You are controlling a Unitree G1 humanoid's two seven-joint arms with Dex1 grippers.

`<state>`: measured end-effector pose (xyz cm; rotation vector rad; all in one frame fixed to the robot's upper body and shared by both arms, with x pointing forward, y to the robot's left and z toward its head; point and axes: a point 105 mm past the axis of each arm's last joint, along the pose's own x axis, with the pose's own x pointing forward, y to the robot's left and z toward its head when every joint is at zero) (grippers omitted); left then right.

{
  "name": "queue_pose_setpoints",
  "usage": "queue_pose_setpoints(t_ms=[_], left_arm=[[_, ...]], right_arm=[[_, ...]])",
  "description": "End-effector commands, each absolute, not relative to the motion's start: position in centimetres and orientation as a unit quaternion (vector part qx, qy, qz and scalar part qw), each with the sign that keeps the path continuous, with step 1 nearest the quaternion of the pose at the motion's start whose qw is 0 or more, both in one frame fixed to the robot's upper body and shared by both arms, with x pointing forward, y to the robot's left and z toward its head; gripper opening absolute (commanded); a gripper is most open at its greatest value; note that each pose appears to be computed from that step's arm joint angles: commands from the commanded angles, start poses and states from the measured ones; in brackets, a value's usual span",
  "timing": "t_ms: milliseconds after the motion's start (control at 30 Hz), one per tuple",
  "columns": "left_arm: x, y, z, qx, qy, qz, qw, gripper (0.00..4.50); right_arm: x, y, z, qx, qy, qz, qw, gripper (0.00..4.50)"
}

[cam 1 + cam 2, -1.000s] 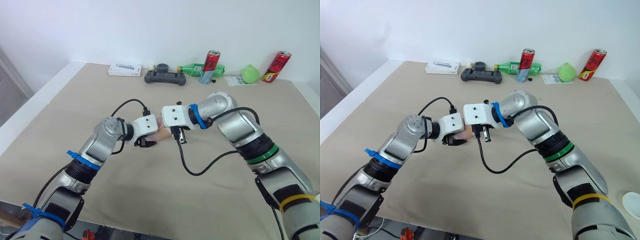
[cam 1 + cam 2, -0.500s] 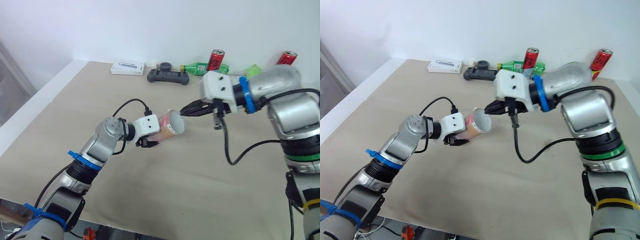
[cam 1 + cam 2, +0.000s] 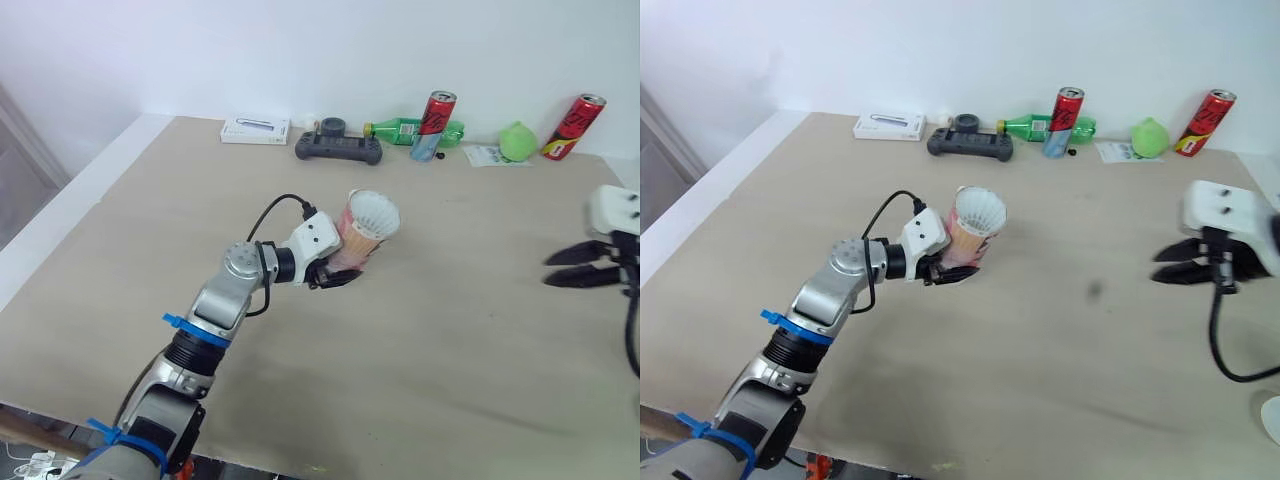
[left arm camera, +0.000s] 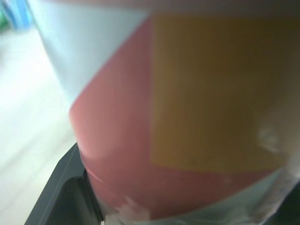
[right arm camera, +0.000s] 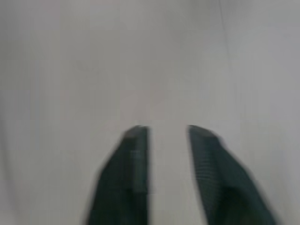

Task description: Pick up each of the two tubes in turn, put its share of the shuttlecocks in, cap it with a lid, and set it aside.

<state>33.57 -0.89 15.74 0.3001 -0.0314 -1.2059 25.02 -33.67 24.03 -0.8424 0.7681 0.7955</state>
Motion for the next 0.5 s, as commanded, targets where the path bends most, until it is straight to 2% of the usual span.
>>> queue_pose_setpoints(t_ms=[33, 67, 100, 133, 200, 333, 500], left_arm=[[32.3, -2.2, 17.2, 0.101, -0.071, -0.572, 0.811, 2.98], [32.1, -2.5, 16.9, 0.093, -0.074, -0.574, 0.810, 2.98], [32.0, -2.9, 16.5, 0.081, -0.076, -0.575, 0.811, 2.98], [31.8, -3.2, 16.2, 0.066, -0.081, -0.574, 0.812, 2.98], [31.9, -3.5, 15.4, 0.050, -0.086, -0.565, 0.819, 2.98], [31.9, -3.7, 13.6, 0.048, -0.089, -0.552, 0.828, 2.98], [31.5, -3.7, 11.7, 0.054, -0.076, -0.549, 0.831, 2.98]], right_arm=[[22.7, -37.4, 24.5, -0.387, 0.403, 0.332, 0.760, 3.02], [22.1, -38.1, 24.2, -0.383, 0.418, 0.326, 0.756, 3.66], [21.6, -38.8, 23.7, -0.384, 0.434, 0.323, 0.749, 3.77], [21.1, -39.5, 23.3, -0.380, 0.448, 0.317, 0.744, 4.20], [20.2, -40.9, 22.6, -0.369, 0.473, 0.307, 0.739, 4.36], [19.0, -43.6, 20.9, -0.366, 0.506, 0.277, 0.730, 4.36], [19.1, -45.1, 18.6, -0.373, 0.522, 0.267, 0.719, 4.36]])
